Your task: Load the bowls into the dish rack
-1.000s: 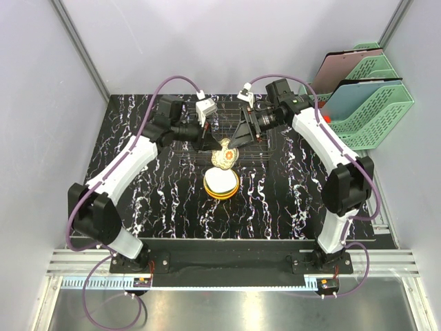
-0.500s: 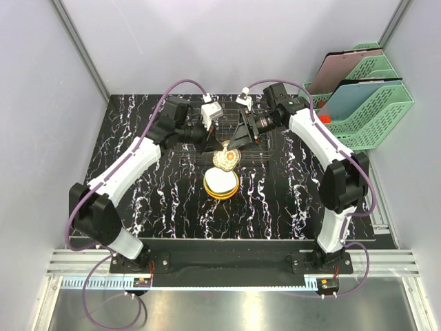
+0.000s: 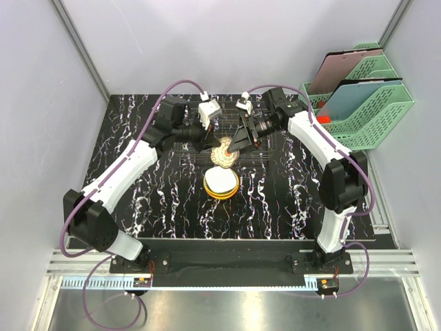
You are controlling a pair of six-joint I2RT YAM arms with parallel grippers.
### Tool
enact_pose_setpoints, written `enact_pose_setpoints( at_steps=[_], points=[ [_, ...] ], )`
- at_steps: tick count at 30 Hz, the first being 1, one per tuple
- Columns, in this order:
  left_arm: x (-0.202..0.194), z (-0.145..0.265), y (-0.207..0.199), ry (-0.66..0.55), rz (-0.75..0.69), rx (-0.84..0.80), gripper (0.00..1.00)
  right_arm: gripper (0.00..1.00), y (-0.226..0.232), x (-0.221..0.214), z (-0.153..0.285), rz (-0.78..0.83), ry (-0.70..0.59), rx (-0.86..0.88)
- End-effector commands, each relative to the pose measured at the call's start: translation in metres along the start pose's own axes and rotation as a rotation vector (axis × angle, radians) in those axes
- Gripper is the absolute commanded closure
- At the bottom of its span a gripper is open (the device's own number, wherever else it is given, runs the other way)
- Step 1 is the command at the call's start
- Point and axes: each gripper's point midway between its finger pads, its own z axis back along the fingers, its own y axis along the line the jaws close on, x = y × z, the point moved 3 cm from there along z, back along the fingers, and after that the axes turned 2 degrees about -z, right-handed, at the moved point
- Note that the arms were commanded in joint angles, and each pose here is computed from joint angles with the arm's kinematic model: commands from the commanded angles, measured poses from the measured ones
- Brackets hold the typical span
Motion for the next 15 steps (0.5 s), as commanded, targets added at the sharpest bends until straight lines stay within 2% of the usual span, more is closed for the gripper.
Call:
enact_pose_setpoints(
  at_steps=[1, 15],
  points=[
    [0.0239, 0.0101, -0.0015, -0.082, -0.076, 0.032, 1.0, 0.25, 0.012, 0.0051, 0.0002, 0.032, -0.006, 0.044],
    [0.0193, 0.0012, -0.0032, -0.067, -0.075, 0.022, 1.0, 0.24, 0.0145, 0.0106, -0.0019, 0.031, 0.005, 0.092]
  ],
)
